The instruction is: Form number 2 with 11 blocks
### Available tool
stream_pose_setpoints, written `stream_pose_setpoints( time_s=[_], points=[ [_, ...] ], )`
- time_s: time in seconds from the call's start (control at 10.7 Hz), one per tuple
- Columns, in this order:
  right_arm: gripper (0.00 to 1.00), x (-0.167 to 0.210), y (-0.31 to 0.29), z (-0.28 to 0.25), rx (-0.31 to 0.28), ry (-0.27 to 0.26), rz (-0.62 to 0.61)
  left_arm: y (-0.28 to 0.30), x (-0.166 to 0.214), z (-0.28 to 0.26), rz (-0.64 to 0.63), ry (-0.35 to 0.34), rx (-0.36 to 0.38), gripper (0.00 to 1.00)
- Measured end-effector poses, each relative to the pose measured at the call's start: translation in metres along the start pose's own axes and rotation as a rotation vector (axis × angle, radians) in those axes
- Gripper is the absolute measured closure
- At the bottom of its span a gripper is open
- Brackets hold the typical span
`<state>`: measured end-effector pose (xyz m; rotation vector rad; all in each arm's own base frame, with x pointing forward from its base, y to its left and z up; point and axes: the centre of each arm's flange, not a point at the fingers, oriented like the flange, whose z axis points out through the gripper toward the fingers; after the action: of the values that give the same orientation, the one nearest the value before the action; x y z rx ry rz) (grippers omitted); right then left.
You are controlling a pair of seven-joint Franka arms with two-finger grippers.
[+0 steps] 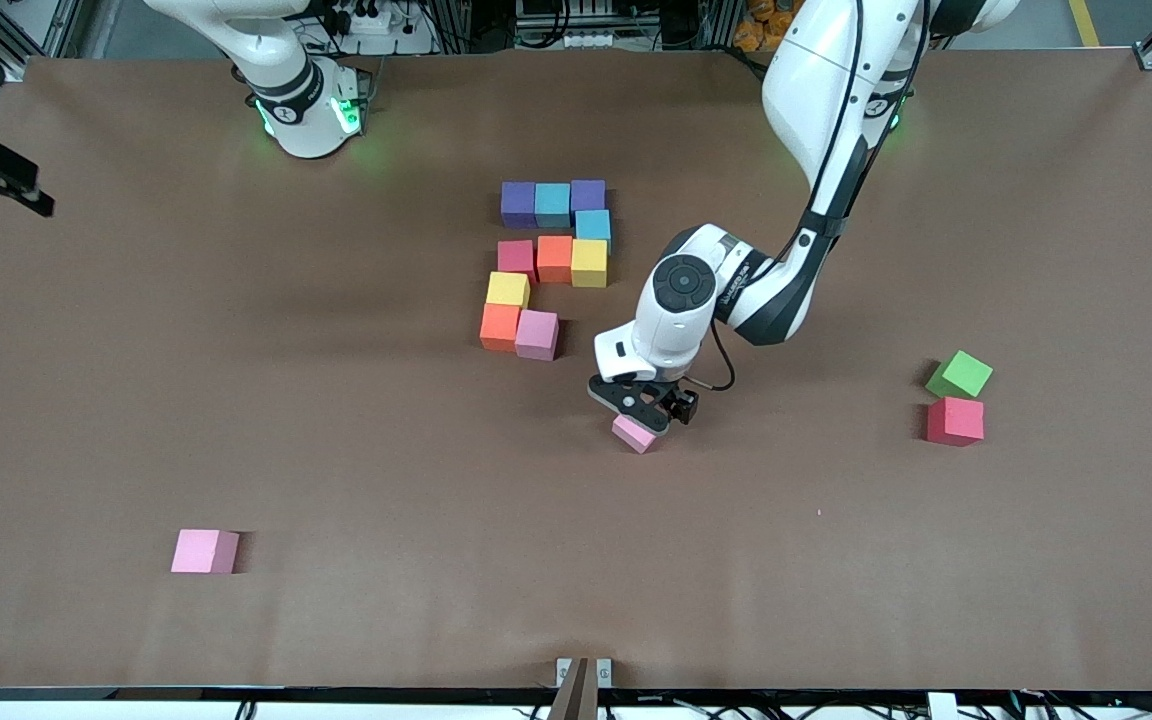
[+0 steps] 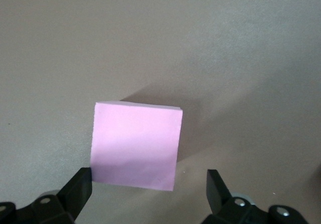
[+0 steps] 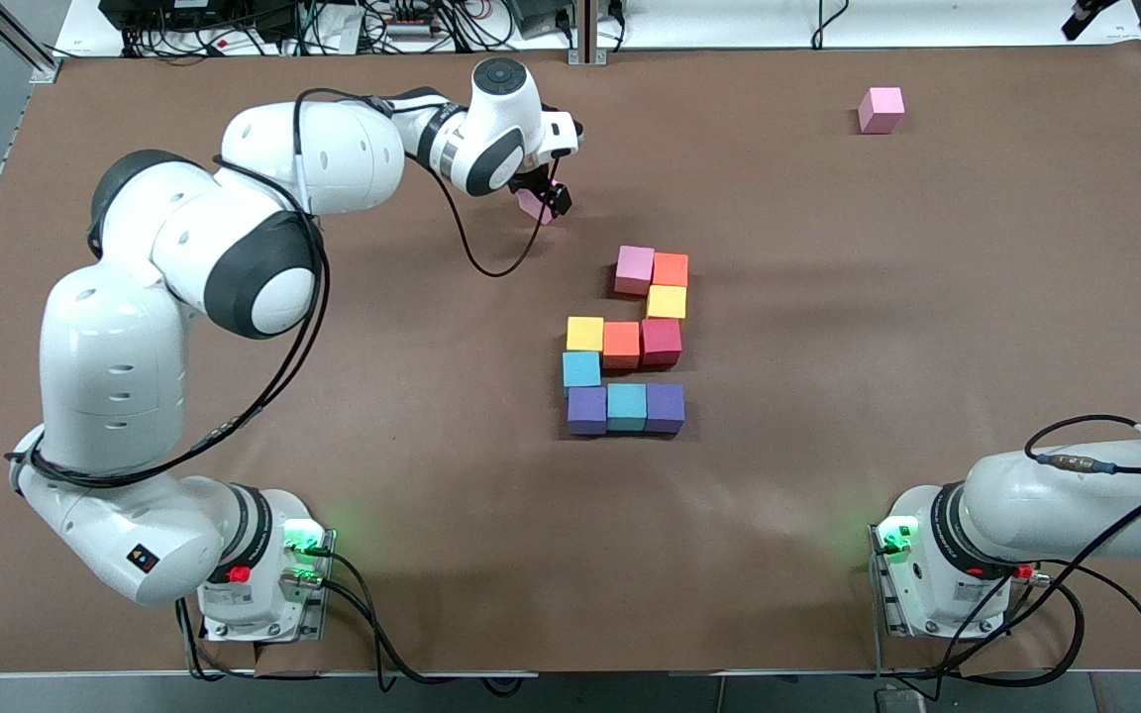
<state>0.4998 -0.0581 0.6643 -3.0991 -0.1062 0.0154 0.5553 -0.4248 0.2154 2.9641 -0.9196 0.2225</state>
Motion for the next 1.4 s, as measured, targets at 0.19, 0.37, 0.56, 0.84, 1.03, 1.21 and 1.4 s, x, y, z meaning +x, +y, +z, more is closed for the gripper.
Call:
stream_pose_setpoints(
  time_s=[0.19,0.37,0.56,0.84,1.03,1.21,1.4],
  points=[
    [0.00,0.002,-0.013,-0.012,-0.014,0.009,0.018,0.000,0.000,0.000,0.009,0.000,0.000,0.00],
    [0.00,0.007,-0.014,-0.011,-0.014,-0.003,0.025,-0.001,0.000,0.001,0.015,-0.001,0.001,0.00],
    [0.00,0.012,-0.013,-0.003,-0.014,-0.025,0.027,-0.004,0.000,0.002,0.012,-0.003,0.002,0.00],
    [0.00,0.013,-0.009,-0.011,-0.028,-0.013,0.034,-0.008,-0.002,0.013,0.009,-0.014,0.006,0.00],
    [0.00,0.012,-0.007,-0.014,-0.033,-0.007,0.036,-0.011,-0.002,0.023,0.008,-0.005,0.009,0.00],
    [0.00,0.012,-0.007,-0.015,-0.034,-0.006,0.037,-0.012,-0.001,0.028,0.008,0.003,0.010,0.00],
    [0.00,0.013,-0.007,-0.014,-0.034,-0.008,0.037,-0.015,0.001,0.026,0.003,0.010,0.010,0.00]
  ],
)
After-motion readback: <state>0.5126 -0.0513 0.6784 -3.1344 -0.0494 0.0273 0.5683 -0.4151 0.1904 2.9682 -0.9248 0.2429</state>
